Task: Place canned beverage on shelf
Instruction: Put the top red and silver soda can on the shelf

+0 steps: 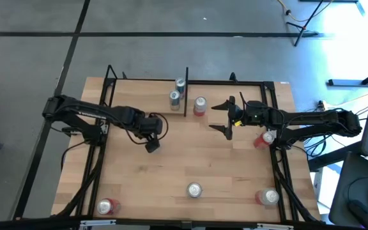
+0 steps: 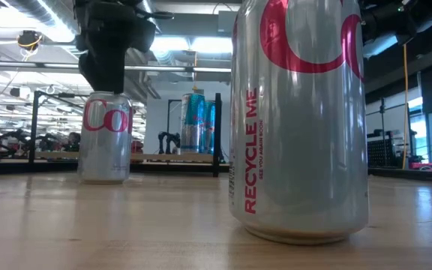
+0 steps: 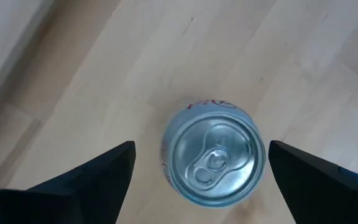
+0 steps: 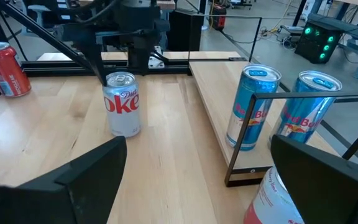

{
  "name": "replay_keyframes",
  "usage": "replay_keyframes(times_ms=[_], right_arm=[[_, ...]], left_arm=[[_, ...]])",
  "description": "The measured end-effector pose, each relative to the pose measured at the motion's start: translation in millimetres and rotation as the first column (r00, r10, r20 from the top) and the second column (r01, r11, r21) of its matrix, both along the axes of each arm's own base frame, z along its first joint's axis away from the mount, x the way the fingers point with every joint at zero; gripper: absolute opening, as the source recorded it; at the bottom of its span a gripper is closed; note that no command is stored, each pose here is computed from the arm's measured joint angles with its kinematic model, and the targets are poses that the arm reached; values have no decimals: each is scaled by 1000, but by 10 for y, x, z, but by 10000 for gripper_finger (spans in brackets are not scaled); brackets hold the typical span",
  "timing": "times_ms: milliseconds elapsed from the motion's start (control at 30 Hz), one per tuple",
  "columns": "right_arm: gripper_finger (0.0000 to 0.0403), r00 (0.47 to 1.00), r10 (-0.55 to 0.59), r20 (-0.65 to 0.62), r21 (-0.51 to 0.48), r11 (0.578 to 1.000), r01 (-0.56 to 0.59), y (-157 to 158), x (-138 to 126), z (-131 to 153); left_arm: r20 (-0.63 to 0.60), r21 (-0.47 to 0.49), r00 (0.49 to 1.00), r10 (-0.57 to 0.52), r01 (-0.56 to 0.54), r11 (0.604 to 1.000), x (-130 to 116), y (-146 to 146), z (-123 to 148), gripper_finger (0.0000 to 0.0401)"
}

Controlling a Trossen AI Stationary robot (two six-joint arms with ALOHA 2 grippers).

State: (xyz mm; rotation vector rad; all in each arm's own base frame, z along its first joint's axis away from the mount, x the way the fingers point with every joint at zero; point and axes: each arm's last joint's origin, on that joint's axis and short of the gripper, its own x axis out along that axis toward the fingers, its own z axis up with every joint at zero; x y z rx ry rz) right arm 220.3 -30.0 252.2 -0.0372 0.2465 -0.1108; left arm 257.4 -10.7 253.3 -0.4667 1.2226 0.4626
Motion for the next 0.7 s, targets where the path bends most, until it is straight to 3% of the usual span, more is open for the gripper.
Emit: replay_keyframes(times_ms=[433,700], right_arm=[[386,1000,0,3,-1,1000,0,0,1,4],[386,1000,0,-5,0,1000,0,-4,37,-27]], left_arm=[[-56,-17,998,-43,42,999,82,-13,-279,349],[-98,-8,981,-166,166,986,108,-17,-326,263]])
